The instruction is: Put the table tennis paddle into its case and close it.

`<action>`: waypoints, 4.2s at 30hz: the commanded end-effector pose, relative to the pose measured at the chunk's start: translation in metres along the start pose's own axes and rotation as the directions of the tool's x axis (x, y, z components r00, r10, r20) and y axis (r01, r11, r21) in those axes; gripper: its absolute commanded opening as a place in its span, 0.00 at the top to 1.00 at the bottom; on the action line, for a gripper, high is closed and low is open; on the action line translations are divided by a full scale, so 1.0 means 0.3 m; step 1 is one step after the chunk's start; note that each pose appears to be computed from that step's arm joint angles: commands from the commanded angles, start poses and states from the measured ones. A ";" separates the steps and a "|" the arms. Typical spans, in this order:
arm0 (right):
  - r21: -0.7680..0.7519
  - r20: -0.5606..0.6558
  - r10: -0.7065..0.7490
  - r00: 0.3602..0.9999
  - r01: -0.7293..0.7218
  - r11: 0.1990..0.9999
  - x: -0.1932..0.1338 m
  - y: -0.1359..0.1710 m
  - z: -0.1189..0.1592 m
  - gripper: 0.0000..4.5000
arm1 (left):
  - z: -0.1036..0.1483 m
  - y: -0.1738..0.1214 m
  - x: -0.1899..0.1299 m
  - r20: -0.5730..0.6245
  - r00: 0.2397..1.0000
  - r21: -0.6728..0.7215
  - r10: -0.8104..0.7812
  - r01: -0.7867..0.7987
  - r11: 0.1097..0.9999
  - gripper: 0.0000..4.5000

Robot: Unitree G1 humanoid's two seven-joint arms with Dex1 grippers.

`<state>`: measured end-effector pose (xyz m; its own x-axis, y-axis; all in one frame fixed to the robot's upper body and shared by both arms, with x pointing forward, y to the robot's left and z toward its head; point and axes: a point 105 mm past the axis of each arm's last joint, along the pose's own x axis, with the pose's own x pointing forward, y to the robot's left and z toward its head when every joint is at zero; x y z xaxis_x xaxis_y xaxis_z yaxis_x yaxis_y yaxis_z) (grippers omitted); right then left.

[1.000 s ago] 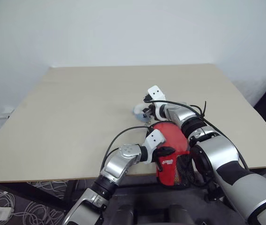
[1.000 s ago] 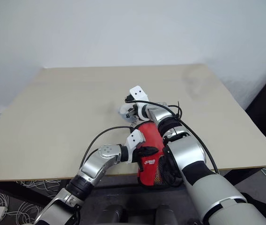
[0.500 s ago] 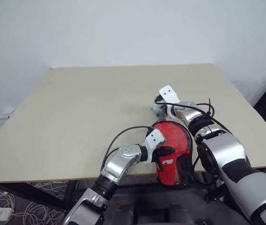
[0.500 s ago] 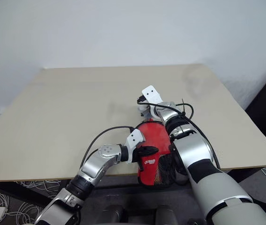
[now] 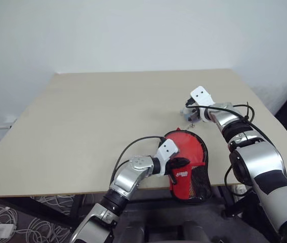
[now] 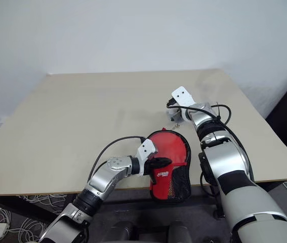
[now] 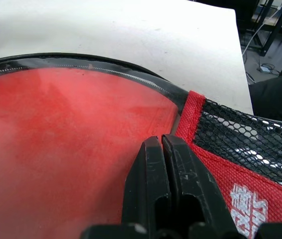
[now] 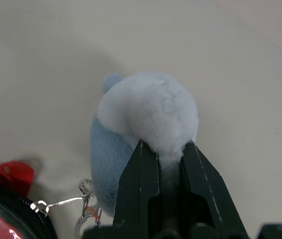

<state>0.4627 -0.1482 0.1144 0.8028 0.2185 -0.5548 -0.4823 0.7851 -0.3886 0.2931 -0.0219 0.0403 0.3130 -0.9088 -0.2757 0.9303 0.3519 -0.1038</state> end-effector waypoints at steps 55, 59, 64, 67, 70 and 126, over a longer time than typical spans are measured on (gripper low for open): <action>-0.056 -0.125 0.202 0.972 -0.210 0.976 -0.580 -0.067 -0.335 1.00 | -0.079 0.026 0.040 -0.127 0.992 0.016 0.010 -0.008 1.000 1.00; -0.035 -0.129 0.219 0.967 -0.225 0.974 -0.538 -0.044 -0.352 1.00 | -0.075 0.039 0.050 -0.149 0.989 0.047 -0.003 0.010 0.999 1.00; -0.042 -0.136 0.228 0.964 -0.236 0.971 -0.504 -0.031 -0.353 1.00 | -0.092 0.046 0.049 -0.195 0.980 0.074 -0.026 0.041 0.996 1.00; -0.045 -0.132 0.234 0.963 -0.242 0.969 -0.497 -0.023 -0.350 1.00 | -0.103 0.041 0.042 -0.224 0.973 0.089 -0.047 0.068 0.994 1.00; -0.043 -0.134 0.236 0.963 -0.243 0.969 -0.498 -0.019 -0.358 1.00 | -0.112 0.042 0.036 -0.235 0.971 0.091 -0.051 0.074 0.993 1.00; -0.161 -0.245 0.817 0.521 -0.853 0.496 -0.888 0.408 -0.483 1.00 | -0.134 0.043 0.031 -0.265 0.962 0.080 -0.062 0.086 0.993 1.00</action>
<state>0.1511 -0.1973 0.1052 0.0302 0.6124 -0.7900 -0.9785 0.1796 0.1019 0.3057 -0.0372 0.0370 0.1975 -0.9040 -0.3791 0.9779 0.2087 0.0117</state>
